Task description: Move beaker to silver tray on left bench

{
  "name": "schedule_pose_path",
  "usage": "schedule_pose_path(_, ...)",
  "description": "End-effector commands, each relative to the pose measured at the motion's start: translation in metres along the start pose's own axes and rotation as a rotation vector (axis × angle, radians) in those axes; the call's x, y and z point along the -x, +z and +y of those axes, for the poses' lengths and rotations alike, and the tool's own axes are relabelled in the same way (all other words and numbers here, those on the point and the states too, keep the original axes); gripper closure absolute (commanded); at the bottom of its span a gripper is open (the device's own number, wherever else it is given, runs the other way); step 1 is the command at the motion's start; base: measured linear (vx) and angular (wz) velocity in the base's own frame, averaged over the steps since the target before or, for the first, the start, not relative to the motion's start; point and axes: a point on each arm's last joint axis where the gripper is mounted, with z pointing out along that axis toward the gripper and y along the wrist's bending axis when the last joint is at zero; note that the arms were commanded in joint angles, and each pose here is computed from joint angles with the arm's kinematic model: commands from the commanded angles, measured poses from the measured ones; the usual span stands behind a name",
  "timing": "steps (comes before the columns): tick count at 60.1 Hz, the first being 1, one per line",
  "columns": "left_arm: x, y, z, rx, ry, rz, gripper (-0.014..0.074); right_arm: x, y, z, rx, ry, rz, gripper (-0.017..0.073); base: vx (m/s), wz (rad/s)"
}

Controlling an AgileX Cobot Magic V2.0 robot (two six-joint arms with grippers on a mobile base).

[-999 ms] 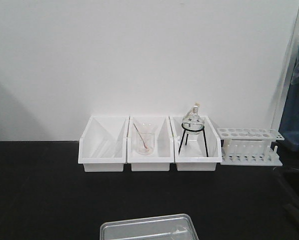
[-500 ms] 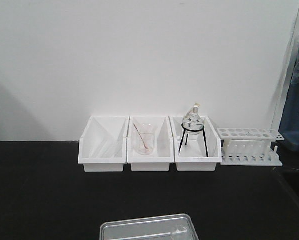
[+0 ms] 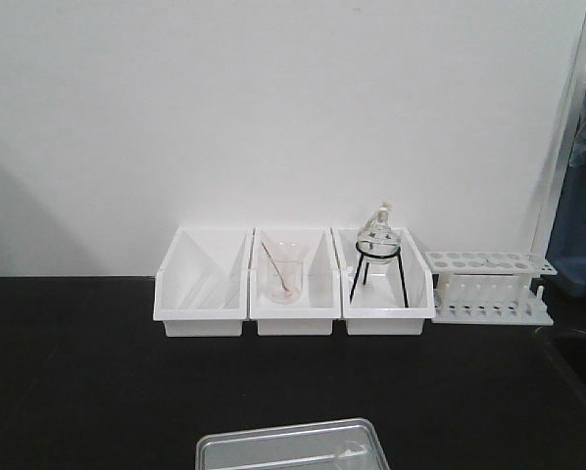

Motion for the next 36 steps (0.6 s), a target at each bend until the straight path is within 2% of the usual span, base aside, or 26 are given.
schedule_pose_path(1, 0.0008, 0.0015, -0.0007, -0.006, -0.003, -0.063, 0.0592, 0.0047, -0.0007, 0.0005, 0.003, -0.026, -0.072, 0.0571, 0.0, 0.0)
schedule_pose_path(36, 0.0008, 0.0015, -0.0007, -0.006, -0.003, -0.063, 0.0592, 0.005, -0.0011, 0.0006, 0.004, -0.024, -0.079, 0.0571, 0.0, 0.0)
